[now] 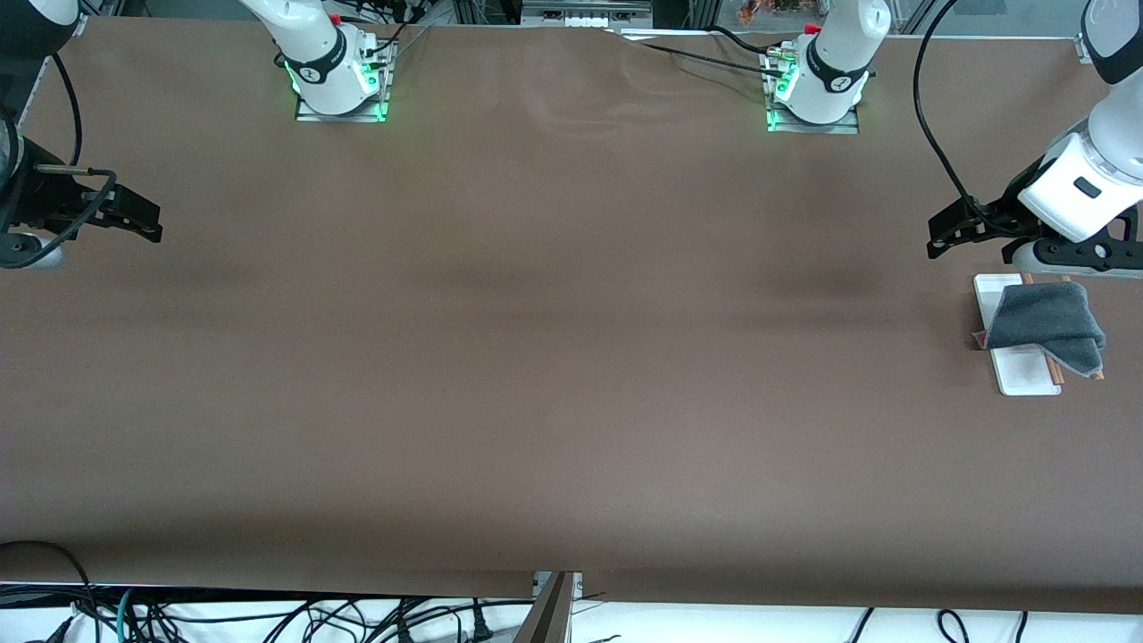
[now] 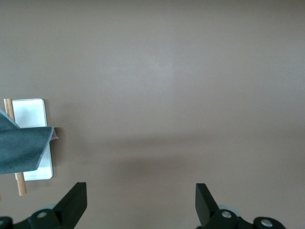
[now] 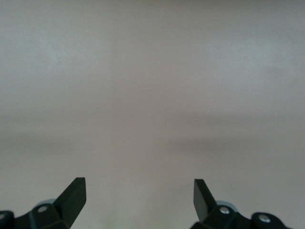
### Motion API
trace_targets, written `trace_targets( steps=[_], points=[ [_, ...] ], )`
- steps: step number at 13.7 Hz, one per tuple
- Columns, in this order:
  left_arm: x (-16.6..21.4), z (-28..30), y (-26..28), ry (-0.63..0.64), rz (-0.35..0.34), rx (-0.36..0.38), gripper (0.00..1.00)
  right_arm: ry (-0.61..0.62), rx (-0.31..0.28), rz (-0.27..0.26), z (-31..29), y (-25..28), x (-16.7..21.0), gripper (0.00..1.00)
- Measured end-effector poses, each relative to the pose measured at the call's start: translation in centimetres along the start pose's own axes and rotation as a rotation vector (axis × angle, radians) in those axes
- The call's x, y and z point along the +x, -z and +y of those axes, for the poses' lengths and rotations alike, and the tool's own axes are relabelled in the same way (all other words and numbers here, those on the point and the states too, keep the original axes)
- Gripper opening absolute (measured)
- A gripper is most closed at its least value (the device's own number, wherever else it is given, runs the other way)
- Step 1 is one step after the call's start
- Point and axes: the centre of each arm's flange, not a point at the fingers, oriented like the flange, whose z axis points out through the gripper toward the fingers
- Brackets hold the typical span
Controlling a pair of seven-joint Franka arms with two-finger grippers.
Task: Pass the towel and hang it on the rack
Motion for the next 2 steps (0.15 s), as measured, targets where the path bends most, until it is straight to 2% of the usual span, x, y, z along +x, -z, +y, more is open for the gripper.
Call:
trace_targets(
  steps=[2],
  points=[
    [-0.01,0.49,0.08,-0.021,0.001,0.039,1.0,0.0,0.0,0.0,0.0,0.0,0.0,1.0]
  ],
)
